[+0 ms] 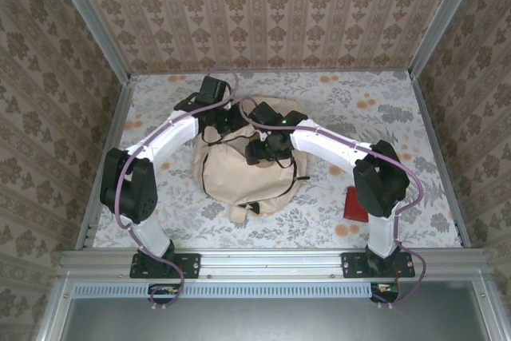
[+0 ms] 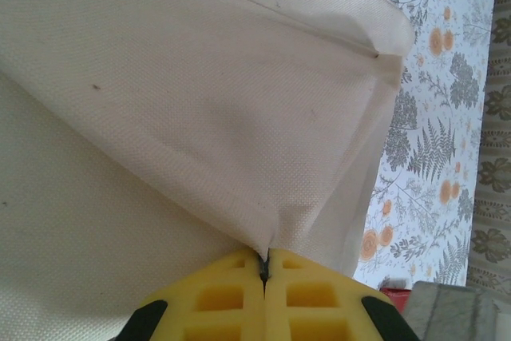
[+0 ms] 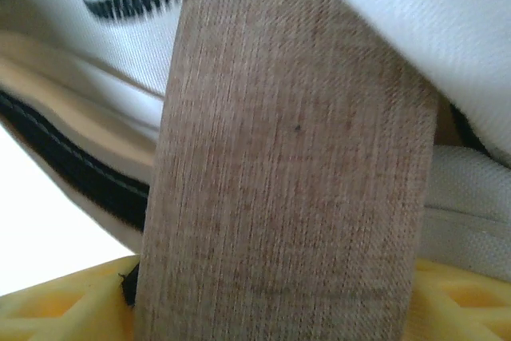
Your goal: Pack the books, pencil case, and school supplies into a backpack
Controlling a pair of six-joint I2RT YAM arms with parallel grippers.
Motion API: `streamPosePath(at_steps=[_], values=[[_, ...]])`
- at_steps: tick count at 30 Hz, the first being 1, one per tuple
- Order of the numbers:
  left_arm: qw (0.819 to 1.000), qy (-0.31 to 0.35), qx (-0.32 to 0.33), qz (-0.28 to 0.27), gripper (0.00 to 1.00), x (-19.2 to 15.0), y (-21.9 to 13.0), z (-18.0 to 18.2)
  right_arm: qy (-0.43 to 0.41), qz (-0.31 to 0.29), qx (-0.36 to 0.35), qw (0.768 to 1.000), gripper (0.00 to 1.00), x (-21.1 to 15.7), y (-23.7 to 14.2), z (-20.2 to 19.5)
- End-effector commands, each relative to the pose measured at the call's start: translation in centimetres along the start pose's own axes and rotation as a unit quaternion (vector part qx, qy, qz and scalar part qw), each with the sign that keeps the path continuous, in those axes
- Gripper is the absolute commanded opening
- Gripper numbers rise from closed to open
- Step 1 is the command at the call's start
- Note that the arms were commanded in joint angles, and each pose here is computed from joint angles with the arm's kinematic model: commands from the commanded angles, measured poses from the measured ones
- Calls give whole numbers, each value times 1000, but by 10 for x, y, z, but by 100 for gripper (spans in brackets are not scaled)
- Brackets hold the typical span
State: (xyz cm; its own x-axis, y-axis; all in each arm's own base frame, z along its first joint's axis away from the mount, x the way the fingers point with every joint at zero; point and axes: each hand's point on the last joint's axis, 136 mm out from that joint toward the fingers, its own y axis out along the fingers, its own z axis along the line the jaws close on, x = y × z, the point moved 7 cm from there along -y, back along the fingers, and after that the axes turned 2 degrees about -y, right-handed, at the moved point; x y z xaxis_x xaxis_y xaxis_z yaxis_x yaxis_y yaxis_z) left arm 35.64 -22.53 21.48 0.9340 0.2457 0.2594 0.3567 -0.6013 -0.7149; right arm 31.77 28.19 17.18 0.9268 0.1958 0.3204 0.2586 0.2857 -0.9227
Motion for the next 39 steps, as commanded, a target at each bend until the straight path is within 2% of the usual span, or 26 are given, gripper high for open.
streamPosePath(at_steps=[1, 6, 11, 15, 18, 23, 29, 39], values=[[1000, -14, -16, 5, 0, 1, 5, 4, 65, -66, 10, 996, 77, 14, -16, -9], [1000, -18, -15, 15, 0, -3, 12, 10, 111, -86, 42, 989, 87, -9, -44, -15], [1000, -25, -13, 4, 0, 6, 8, 17, 188, -82, 99, 974, 86, -44, -47, -18], [1000, -23, -16, 3, 0, 6, 7, 16, 253, -75, 164, 951, 73, -64, -34, -11], [1000, -23, -17, 2, 0, 6, 5, 15, 257, -65, 197, 944, 61, -62, -21, -2], [1000, -21, -17, -1, 0, 5, 0, 13, 246, -67, 171, 952, 46, -45, -8, 0], [1000, -14, -20, -3, 0, 3, -9, 11, 249, -103, 101, 958, 31, -25, -6, -23], [1000, 0, -25, 2, 0, -2, -16, 8, 267, -124, 68, 953, 21, 14, 1, -39]])
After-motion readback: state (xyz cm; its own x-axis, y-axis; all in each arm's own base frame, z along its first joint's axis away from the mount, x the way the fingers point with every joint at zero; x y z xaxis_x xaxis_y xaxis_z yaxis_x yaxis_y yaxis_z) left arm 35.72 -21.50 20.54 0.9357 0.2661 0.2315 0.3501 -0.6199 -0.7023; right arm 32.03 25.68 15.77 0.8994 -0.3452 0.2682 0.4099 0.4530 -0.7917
